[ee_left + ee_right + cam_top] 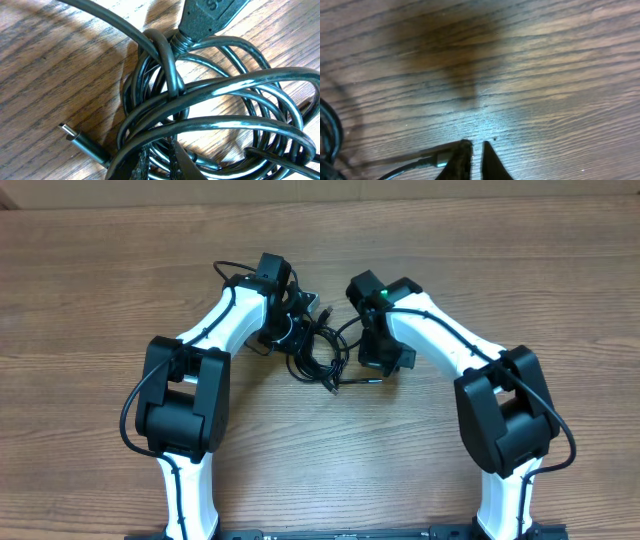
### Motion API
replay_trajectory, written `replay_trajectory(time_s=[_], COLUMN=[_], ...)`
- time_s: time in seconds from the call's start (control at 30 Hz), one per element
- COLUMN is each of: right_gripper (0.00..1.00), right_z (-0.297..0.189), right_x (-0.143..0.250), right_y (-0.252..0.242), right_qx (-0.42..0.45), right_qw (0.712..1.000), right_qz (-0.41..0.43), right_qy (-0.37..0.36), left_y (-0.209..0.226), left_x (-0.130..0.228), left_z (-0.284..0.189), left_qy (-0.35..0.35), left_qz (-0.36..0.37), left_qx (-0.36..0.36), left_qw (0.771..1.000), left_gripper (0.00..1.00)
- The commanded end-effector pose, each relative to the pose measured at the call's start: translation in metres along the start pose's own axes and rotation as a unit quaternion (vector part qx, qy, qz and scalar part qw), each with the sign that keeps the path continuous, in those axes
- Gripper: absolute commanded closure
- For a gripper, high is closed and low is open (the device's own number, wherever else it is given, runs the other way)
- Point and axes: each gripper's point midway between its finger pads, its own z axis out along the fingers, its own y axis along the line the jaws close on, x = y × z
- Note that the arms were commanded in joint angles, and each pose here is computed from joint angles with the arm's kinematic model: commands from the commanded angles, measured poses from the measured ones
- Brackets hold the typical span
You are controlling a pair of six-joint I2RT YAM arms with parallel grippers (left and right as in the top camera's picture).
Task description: Untangle cables
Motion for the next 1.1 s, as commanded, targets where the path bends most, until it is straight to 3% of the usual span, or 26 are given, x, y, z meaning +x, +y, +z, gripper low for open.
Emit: replay_trajectory(time_s=[0.0,0.3,0.47,0.7,0.93,1.07], right_gripper=[0.84,0.58,0.54,0.56,0.64,0.75], right_z=[-0.007,-0.08,-0.076,-0.05,-0.028,-0.025], right_x=[0.003,-0.005,0.009,0.018,0.024,0.02], right_y=[0.015,0.06,0.073,0.062,0.057,0.052], right_qx=[-0.053,-0.155,-0.151,-0.095,-0.087,-0.073], right_qw=[0.998,0.986,0.985,0.993,0.993,0.995], right_qz=[-0.034,-0.061,-0.083,-0.063,-0.062,-0.06], right_qy=[0.03,0.025,0.029,0.032,0.04,0.028], left_y=[0.015,0.015,0.015,0.015,0.015,0.015], left_x=[0.007,0.007,0.007,0.007,0.007,0.007], left_z=[0.01,0.01,0.01,0.01,0.01,0.01], left_qy=[0.016,0.015,0.016,0.016,0.016,0.016], left_qz=[-0.017,-0.017,-0.017,-0.017,-0.017,-0.017], left_qx=[-0.019,-0.02,-0.019,-0.019,-0.019,-0.019], left_qw=[1.0,1.0,1.0,1.0,1.0,1.0], left_gripper=[0.84,0.84,0.84,0.84,0.84,0.84])
